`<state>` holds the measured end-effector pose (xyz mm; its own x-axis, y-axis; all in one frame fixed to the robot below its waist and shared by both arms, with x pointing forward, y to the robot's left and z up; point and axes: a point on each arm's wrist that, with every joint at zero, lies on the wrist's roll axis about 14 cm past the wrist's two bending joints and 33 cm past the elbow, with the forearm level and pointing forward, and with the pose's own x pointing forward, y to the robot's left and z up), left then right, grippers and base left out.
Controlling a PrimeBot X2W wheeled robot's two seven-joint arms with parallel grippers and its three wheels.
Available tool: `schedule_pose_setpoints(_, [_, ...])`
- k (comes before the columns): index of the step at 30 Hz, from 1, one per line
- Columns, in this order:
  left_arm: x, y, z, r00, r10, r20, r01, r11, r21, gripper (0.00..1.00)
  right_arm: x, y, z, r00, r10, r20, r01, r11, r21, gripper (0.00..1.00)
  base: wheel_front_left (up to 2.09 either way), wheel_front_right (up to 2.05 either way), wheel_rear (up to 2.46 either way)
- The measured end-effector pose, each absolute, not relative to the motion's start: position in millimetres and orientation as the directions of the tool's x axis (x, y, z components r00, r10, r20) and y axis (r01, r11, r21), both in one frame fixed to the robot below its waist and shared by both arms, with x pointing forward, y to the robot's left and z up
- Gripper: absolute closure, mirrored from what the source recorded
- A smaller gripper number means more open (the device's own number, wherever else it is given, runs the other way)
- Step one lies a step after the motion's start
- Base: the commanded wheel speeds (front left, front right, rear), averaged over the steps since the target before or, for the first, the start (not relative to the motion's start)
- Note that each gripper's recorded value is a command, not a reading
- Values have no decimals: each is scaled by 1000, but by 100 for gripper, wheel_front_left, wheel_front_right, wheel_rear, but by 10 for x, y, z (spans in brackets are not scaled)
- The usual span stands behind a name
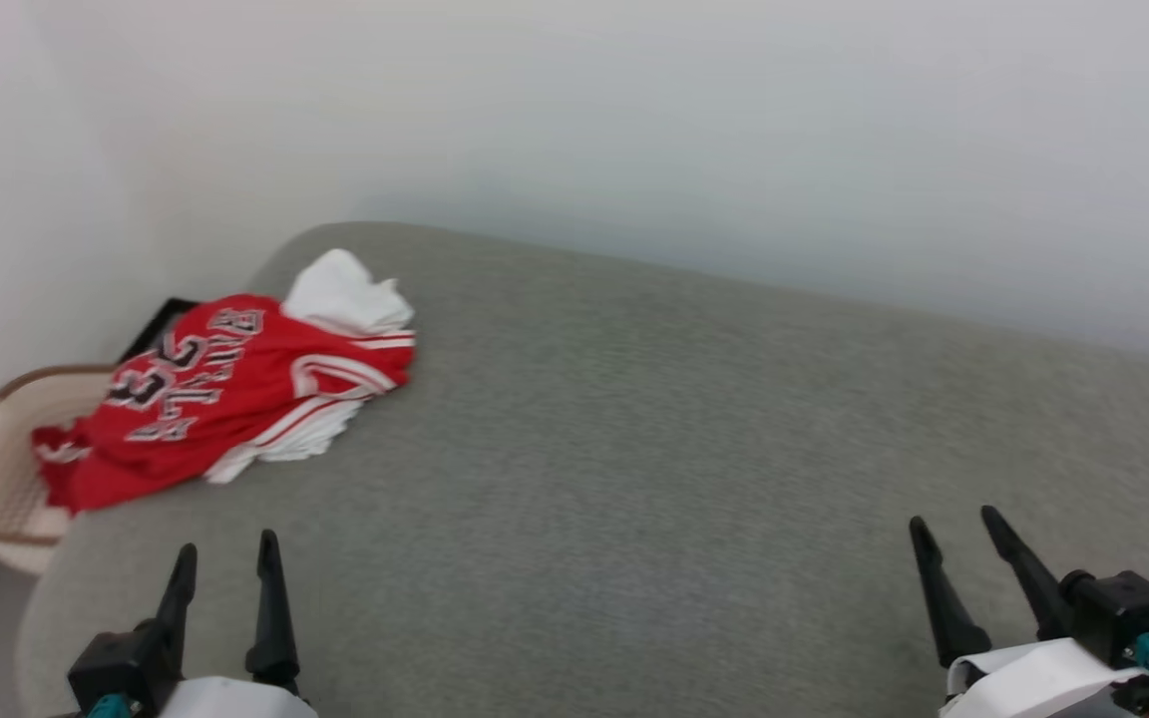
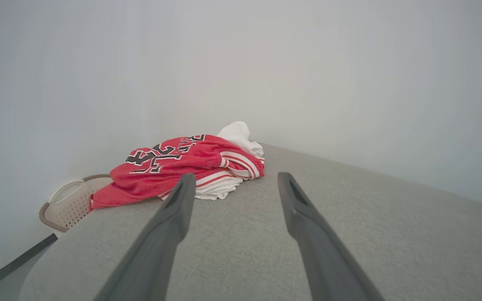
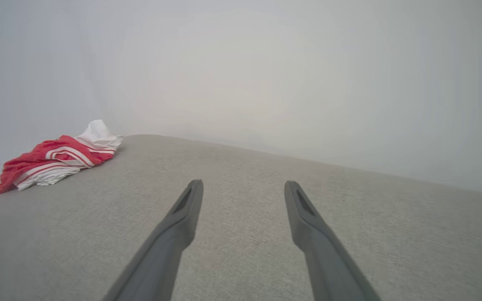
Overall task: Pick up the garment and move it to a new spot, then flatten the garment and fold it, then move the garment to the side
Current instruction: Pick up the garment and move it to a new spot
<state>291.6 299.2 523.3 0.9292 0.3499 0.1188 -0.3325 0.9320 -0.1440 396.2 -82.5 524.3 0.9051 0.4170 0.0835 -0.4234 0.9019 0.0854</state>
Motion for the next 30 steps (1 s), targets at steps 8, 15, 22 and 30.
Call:
schedule_pose_setpoints(8, [2441,3287,5258,877,464,120,-443,881,-167,0,3917,-262,5280,828,555,86,-561,824,81,0,0,0,0])
schedule_pose_setpoints(15, [2266,3381,5264,869,484,104,-458,865,-206,0,3904,-46,5336,789,607,94,-613,787,70,0,0,0,0])
schedule_pose_setpoints(22, [2559,3500,5473,905,416,90,-397,900,-179,0,4038,-170,5326,803,590,78,-595,802,56,0,0,0,0])
schedule_pose_setpoints(30, [3225,3833,5708,933,361,11,-355,922,-155,0,4343,-384,5332,832,549,75,-553,833,37,0,0,0,0])
